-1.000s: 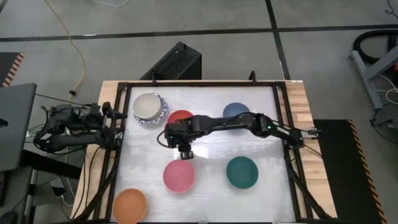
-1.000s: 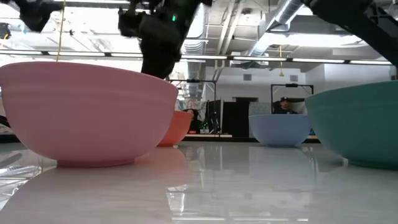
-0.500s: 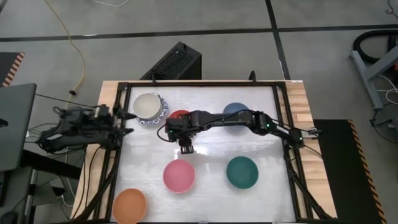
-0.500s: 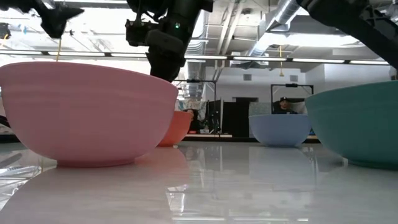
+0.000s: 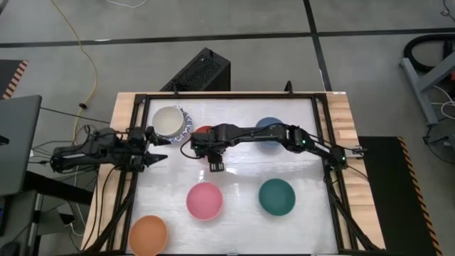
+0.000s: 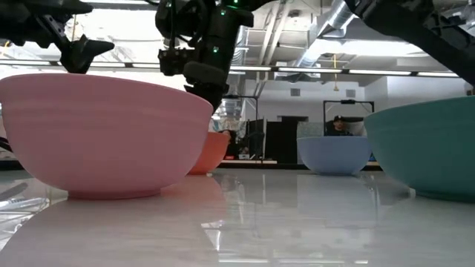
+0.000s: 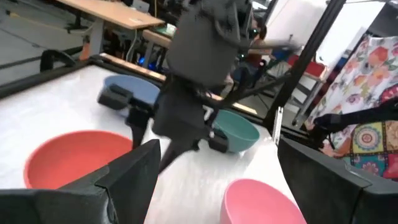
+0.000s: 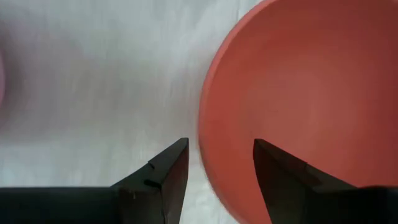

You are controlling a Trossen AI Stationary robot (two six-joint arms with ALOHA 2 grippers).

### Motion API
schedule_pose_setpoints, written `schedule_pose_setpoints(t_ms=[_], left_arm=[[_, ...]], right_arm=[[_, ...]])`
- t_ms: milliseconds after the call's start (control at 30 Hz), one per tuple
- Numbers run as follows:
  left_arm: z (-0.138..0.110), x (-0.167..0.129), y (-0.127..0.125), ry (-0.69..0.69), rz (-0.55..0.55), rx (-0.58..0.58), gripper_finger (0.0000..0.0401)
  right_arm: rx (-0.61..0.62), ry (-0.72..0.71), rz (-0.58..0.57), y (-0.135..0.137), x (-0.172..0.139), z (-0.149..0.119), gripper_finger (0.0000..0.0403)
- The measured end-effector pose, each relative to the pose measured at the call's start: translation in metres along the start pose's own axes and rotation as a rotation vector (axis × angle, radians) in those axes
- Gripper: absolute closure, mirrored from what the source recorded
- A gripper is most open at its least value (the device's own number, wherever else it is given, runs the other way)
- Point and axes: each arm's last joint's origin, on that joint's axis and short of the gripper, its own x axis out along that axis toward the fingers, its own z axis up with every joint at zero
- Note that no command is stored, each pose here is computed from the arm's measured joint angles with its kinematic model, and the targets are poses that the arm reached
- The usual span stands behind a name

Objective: Nest bowls inside each other
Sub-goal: Stack the red bowl on top of the white bowl

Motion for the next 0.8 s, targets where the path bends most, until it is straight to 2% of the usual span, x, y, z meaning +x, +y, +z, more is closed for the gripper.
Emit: schedule_pose_setpoints(t_ms=[167, 433, 800], left_arm=[[-0.005, 0.004, -0.002, -0.019, -0.051, -0.007, 0.0087], [-0.017, 0.007, -0.004, -0.001, -0.097, -0.011, 0.0087], [-0.011, 0.006, -0.011, -0.065, -0.174, 0.080, 0.0087]], right_arm=[[0.001, -0.025, -0.055, -0.004, 0.000, 0.003, 0.0206], [0.005, -0.047, -0.057, -0.009, 0.000, 0.004, 0.0219], [-0.024, -0.066, -0.049, -0.003, -0.003, 0.006, 0.0223]])
